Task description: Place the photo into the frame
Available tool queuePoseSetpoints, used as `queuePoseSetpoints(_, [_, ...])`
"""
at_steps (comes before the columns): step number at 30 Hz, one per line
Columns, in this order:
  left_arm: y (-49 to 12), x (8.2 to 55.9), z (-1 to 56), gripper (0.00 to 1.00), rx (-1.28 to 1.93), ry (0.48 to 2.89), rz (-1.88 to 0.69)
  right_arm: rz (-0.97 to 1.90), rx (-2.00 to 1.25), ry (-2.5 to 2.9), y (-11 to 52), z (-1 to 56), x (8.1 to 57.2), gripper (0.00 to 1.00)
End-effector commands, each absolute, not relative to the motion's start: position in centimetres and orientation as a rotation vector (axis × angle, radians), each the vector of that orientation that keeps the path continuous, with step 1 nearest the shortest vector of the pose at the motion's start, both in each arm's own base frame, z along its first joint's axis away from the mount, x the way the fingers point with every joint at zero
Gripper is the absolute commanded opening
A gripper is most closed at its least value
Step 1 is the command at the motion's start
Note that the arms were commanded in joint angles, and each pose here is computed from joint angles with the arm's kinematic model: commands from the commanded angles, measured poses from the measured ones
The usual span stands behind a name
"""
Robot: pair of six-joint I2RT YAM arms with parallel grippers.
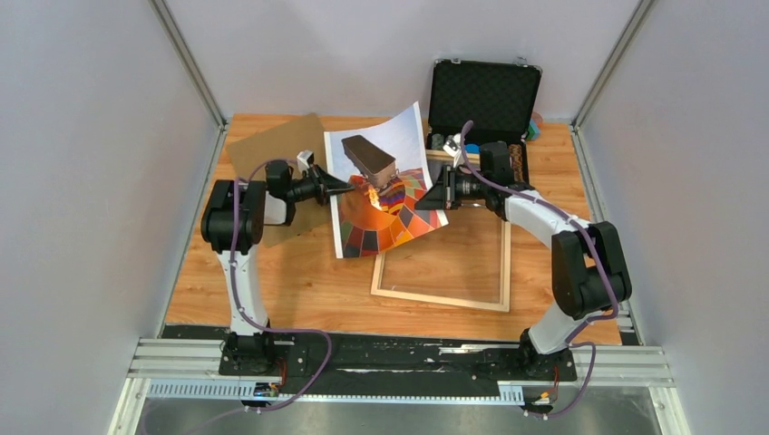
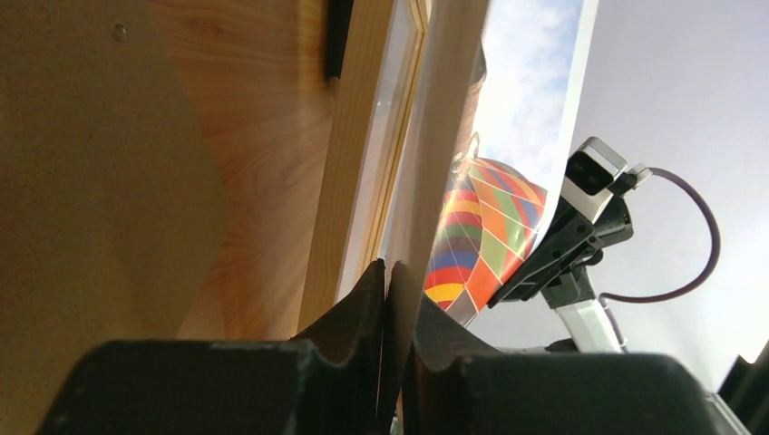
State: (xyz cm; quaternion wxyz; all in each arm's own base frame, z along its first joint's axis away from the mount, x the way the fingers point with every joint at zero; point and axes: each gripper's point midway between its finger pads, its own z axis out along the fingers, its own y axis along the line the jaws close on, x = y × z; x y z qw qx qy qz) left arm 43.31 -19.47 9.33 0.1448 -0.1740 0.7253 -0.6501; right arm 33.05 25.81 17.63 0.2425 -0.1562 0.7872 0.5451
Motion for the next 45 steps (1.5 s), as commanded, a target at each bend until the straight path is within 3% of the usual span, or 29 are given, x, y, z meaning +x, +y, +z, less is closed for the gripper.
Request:
queuePoseSetpoints(1, [-19.3, 42.8, 11.5, 0.09, -0.348, 2.088, -1.821, 1.438, -0.503, 2.071, 25.5, 19.0, 33.1, 0.01])
queuePoseSetpoints(3, [-19.3, 42.7, 12.0, 0.00, -0.309, 2.094, -1.802, 1.425, -0.501, 2.070, 25.4, 18.9, 33.0, 0.03])
queuePoseSetpoints(6, [-19.2, 42.5, 12.4, 0.00, -0.276, 2.140, -1.753, 1.399, -0.504, 2.063, 25.2, 18.9, 32.9, 0.08])
queuePoseSetpoints(15, [-19.7, 41.5, 15.9, 0.00, -0.026, 2.141, -1.656, 1.303, -0.504, 2.067, 23.8, 18.8, 32.0, 0.42])
queuePoseSetpoints(28, [-28.2, 40.7, 17.9, 0.00, 0.227, 2.104, -1.772, 1.135, -0.438, 2.096, 18.8, 17.5, 30.4, 0.53])
queuePoseSetpoints(38, [-31.4, 39.6, 14.6, 0.00, 0.239, 2.165, -1.778, 0.888, -0.300, 2.133, 10.8, 17.0, 28.5, 0.82])
queuePoseSetpoints(45, [-32.6, 38.7, 13.3, 0.00, 0.231, 2.190, -1.767, 0.718, -0.214, 2.060, 6.3, 20.1, 29.0, 0.86])
